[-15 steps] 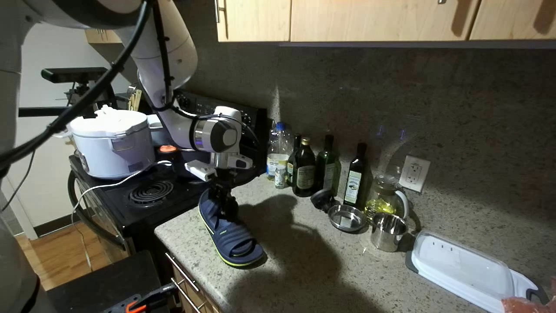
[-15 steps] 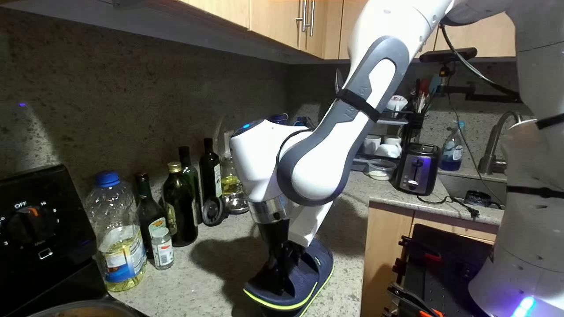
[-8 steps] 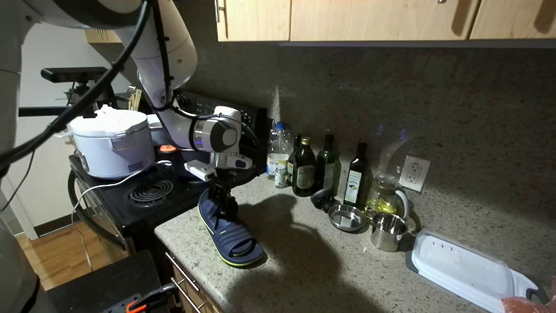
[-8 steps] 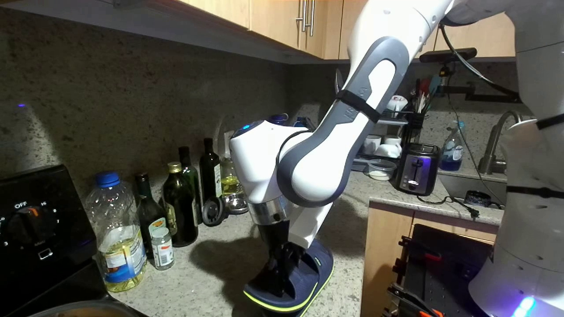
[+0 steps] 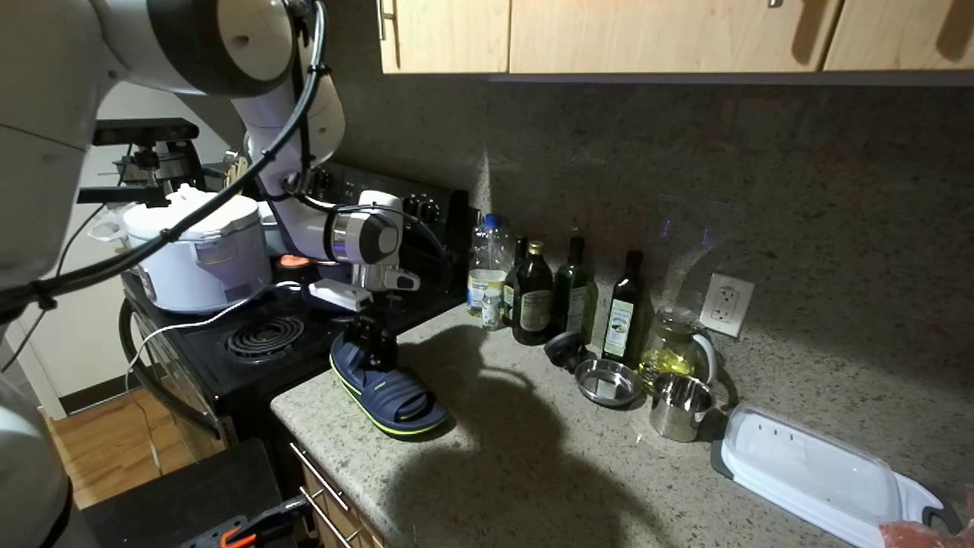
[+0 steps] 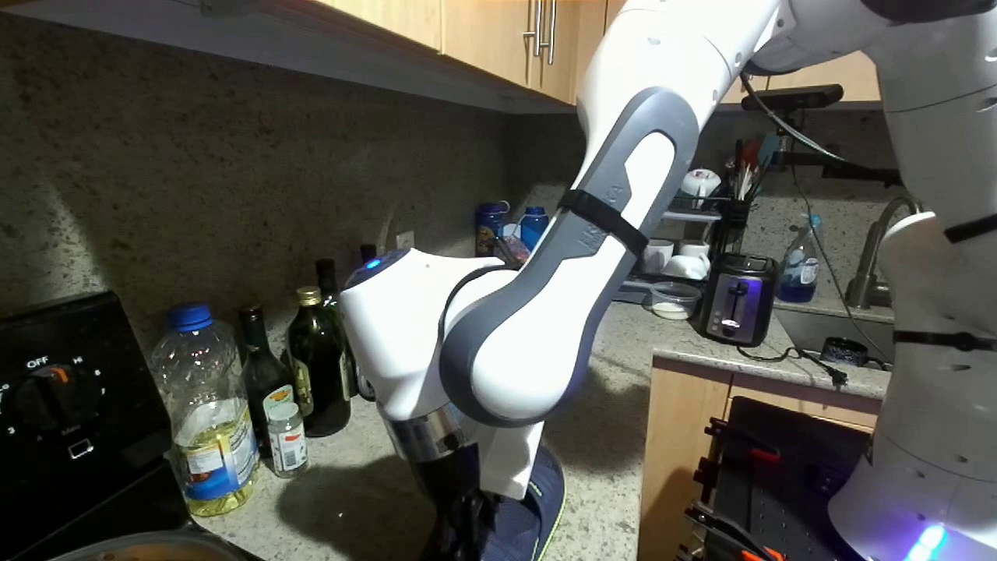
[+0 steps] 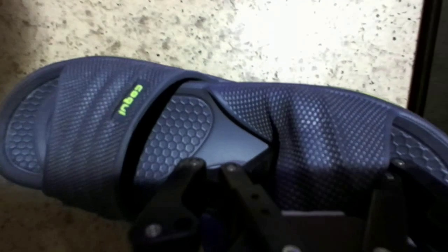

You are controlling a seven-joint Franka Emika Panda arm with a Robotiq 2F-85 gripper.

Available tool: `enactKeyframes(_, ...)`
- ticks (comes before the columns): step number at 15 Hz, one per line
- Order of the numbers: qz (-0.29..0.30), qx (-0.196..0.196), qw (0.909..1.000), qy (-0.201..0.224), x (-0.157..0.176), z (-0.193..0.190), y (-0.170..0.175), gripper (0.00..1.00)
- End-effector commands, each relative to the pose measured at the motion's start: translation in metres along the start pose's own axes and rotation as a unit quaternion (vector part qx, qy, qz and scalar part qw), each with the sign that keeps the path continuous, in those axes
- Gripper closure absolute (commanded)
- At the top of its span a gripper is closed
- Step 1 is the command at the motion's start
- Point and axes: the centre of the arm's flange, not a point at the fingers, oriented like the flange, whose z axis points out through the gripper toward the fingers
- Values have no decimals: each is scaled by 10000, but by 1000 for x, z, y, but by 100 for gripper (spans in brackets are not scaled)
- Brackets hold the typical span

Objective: Separate the slippers on the counter

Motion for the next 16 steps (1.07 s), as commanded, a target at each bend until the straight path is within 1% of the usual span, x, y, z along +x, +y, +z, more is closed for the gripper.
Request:
enactKeyframes(1,-432,131,9990,27,24,-19,-35,100)
enactKeyframes(6,-746,265,9965,262,31,-41,-54,100)
enactKeyframes(10,-934,400,9940,411,29,-54,-64,100)
enactKeyframes(13,-1041,582,9915,515,21,-66,-75,100)
enactKeyframes(16,-1059,612,9908,572,11,-74,-79,100)
